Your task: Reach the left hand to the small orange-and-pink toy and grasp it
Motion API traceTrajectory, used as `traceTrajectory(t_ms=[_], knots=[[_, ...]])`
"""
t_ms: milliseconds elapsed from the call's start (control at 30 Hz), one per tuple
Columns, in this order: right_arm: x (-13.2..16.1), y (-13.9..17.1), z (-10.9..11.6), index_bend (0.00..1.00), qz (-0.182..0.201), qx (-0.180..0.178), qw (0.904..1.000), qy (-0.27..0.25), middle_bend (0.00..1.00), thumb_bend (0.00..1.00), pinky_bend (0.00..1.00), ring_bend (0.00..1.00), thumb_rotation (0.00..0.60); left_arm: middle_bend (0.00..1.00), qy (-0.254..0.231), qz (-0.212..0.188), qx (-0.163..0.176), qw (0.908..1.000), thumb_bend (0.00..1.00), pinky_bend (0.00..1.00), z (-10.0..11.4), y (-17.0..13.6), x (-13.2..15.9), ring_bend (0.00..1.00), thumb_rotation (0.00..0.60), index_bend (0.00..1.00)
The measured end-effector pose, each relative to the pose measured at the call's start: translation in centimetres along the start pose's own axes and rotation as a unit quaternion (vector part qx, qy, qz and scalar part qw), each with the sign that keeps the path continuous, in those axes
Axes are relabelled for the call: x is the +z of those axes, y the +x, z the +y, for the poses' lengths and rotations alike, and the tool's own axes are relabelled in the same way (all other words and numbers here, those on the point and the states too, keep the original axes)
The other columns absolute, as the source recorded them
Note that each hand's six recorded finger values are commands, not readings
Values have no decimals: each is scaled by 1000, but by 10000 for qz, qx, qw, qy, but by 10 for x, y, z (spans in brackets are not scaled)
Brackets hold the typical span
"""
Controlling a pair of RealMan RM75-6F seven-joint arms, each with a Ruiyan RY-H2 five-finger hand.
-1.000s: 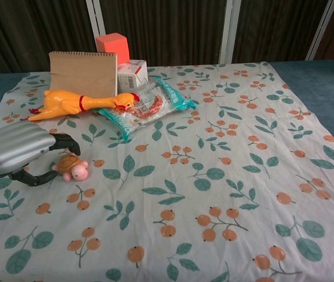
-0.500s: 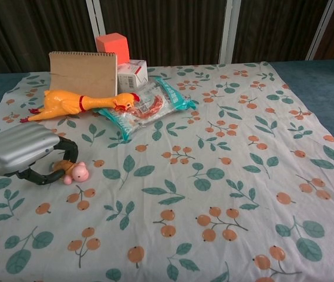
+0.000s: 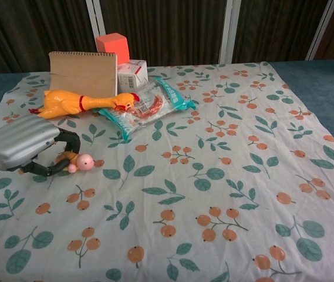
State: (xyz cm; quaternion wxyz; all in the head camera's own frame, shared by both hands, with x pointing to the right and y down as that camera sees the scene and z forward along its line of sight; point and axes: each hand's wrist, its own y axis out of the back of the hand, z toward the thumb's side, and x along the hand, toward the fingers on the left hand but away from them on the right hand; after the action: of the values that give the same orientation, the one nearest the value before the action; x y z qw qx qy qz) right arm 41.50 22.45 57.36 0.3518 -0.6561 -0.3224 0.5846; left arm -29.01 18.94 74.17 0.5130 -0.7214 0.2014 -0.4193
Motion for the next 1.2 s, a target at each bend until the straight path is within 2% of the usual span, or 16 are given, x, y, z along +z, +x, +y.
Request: traceTrajectory(t_ms=[133, 200, 333, 467, 600, 833, 1000, 1100, 1200], knots=[[0, 0, 0, 0, 1, -10, 10000, -6, 0, 177, 0, 0, 600, 483, -4, -50, -149, 9999, 459, 950, -5, -2, 0, 924, 600, 400], [0, 0, 1, 0, 1, -12, 10000, -9, 0, 177, 0, 0, 600, 377, -37, -72, -192, 9998, 456, 948, -5, -3, 0, 923, 600, 301], [0, 1, 1, 0, 0, -16, 10000, -17, 0, 177, 0, 0, 600, 307, -86, -103, -253, 9996, 457, 961, -5, -4, 2, 930, 600, 264], [0, 1, 1, 0, -4, -14, 10000, -20, 0, 177, 0, 0, 600, 291, -73, -108, -307, 9994, 459, 968, -4, -6, 1, 935, 600, 276], [0, 2, 2, 0, -16, -17, 10000, -32, 0, 177, 0, 0, 600, 303, -44, -115, -312, 9994, 458, 972, -3, -6, 3, 938, 600, 339], [-1, 1, 1, 0, -24, 4, 10000, -20, 0, 177, 0, 0, 600, 303, -22, -161, -266, 9995, 453, 978, 0, -11, 8, 945, 600, 338], [0, 1, 0, 0, -20, 11, 10000, -18, 0, 177, 0, 0, 600, 315, 11, -109, -363, 9993, 453, 978, -3, -11, 5, 944, 600, 356], [0, 1, 0, 0, -27, 5, 10000, -16, 0, 177, 0, 0, 600, 384, -5, -89, -372, 9993, 455, 985, -4, -10, 3, 952, 600, 392], [0, 0, 0, 0, -42, 19, 10000, -5, 0, 177, 0, 0, 600, 570, -44, -73, -264, 9996, 454, 1000, -2, -8, 3, 996, 600, 512]])
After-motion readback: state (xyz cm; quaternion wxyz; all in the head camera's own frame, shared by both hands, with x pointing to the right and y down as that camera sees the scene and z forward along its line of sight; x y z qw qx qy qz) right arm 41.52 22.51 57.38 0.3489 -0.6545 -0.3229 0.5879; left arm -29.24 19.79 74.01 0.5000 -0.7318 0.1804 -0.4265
